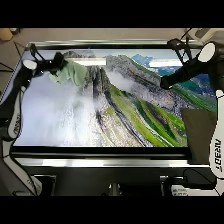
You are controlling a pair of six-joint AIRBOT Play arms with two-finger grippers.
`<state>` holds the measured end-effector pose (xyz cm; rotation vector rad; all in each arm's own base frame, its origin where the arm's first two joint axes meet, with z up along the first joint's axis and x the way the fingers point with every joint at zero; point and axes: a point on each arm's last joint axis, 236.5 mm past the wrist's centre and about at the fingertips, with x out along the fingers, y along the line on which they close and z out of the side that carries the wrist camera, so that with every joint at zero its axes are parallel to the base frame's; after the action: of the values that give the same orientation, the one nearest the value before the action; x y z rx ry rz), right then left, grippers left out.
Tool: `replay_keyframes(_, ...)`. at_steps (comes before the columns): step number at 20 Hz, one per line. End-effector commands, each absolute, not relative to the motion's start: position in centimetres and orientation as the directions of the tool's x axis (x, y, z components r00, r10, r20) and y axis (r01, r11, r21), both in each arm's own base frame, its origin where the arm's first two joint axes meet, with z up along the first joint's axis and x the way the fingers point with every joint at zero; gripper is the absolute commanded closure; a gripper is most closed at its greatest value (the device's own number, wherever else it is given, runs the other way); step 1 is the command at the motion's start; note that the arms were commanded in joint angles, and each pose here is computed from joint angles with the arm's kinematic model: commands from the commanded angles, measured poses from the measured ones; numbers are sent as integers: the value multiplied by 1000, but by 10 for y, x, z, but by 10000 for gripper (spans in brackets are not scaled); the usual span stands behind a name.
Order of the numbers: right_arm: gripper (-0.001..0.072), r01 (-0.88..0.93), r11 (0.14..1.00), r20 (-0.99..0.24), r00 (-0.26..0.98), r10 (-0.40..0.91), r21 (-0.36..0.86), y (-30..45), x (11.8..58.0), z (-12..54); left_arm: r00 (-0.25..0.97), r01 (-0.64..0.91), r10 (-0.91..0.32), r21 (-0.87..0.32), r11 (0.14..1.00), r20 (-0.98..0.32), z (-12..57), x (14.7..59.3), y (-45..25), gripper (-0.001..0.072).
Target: Fold the shirts.
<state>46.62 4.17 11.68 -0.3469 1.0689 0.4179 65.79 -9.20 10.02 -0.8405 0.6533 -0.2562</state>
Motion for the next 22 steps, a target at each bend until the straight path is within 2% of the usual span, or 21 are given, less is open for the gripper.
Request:
replay_keyframes(1, 46, -504, 843, -845, 521, 124, -188, 33, 467, 163, 769, 401, -592, -539, 741, -241, 272, 585, -146, 678)
replay_keyframes(3, 46, -454, 844, -769, 634, 80, -286, 22, 454, 218, 752, 544, -643, -413, 730, -145, 365, 511, -176, 679)
replay_keyframes(5, 45, -387, 857, -689, 723, 54, -339, 15, 425, 272, 733, 625, -672, -281, 728, -108, 420, 439, -199, 678)
replay_keyframes(7, 45, -369, 859, -654, 755, 54, -354, 15, 380, 307, 699, 660, -700, -246, 710, -147, 436, 381, -219, 678)
replay_keyframes(9, 45, -372, 856, -670, 741, 42, -358, 12, 332, 320, 629, 687, -733, -255, 680, -259, 418, 340, -243, 678)
replay_keyframes(13, 46, -392, 860, -776, 630, -9, -328, -1, 268, 306, 401, 732, -757, -317, 603, -516, 325, 290, -310, 679)
replay_keyframes(15, 46, -406, 872, -837, 547, -9, -274, -1, 259, 284, 255, 736, -728, -360, 573, -636, 247, 267, -347, 678)
replay_keyframes(17, 46, -423, 876, -883, 469, -8, -232, 0, 263, 252, 130, 686, -672, -423, 592, -729, 153, 241, -378, 678)
replay_keyframes(19, 45, -443, 876, -923, 384, -8, -192, 0, 269, 211, 60, 652, -616, -436, 620, -786, 70, 219, -394, 678)
replay_keyframes(22, 45, -468, 875, -967, 254, -5, -128, 1, 270, 140, -26, 566, -553, -468, 679, -833, -11, 202, -401, 678)
